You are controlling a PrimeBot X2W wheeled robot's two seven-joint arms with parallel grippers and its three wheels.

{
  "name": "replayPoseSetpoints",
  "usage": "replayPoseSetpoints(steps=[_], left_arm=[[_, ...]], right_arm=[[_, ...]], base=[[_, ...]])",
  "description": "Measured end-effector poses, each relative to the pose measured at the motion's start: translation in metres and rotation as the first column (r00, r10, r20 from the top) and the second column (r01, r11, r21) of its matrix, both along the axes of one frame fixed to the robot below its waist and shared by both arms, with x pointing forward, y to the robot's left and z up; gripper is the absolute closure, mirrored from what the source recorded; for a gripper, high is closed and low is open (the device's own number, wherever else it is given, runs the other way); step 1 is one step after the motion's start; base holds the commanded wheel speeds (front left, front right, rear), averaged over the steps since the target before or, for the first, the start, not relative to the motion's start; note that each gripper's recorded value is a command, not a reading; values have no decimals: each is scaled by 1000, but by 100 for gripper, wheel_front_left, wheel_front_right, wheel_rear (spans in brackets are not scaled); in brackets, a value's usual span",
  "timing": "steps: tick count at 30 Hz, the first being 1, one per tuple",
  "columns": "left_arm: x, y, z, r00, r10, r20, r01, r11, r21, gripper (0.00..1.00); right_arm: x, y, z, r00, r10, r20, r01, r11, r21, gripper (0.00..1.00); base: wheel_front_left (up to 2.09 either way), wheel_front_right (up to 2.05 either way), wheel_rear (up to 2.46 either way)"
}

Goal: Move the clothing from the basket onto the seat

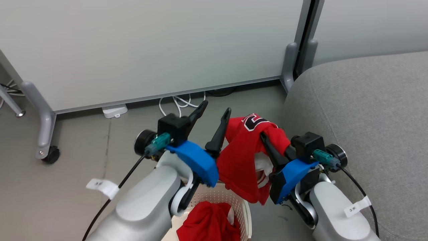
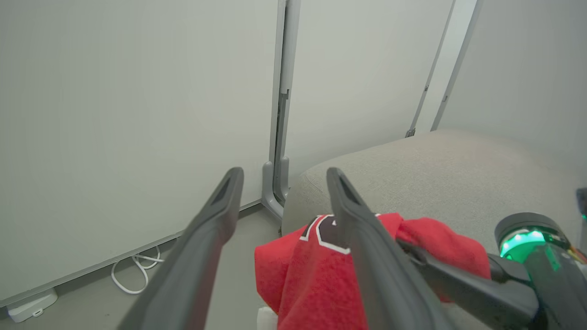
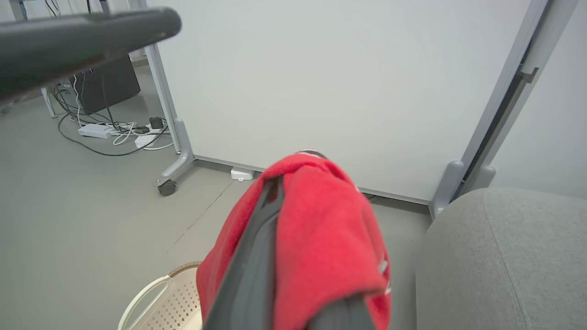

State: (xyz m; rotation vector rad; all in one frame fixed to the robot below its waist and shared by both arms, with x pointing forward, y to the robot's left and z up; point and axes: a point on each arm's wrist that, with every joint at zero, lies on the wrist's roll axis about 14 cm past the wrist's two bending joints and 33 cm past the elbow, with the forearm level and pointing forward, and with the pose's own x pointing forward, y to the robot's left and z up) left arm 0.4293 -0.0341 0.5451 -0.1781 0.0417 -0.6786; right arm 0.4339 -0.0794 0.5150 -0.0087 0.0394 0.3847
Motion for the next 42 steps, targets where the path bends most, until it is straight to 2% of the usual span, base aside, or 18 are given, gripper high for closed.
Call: replayPoseSetpoints(steps=[8,18,21,28,42], left_arm=[[-17,46,-20,994,96,43,-96,995,11,0],[-39,100,-43,967,253,9,-253,967,-19,0],[-47,104,-49,965,262,9,-261,965,-17,0],[-46,99,-54,970,243,12,-243,970,-7,0],[-38,29,-60,999,45,11,-44,999,-11,0]], right_arm=[[0,-10,-2,999,-32,-1,32,999,-6,100],[1,-32,7,995,-98,25,98,995,-8,100],[1,-41,9,992,-125,30,125,992,-1,100],[-4,-52,12,987,-156,37,156,988,0,100],[-38,-114,11,946,-322,26,322,947,6,100]], base=[[0,0,0],[0,0,0],[0,0,0],[0,0,0],[0,0,0]])
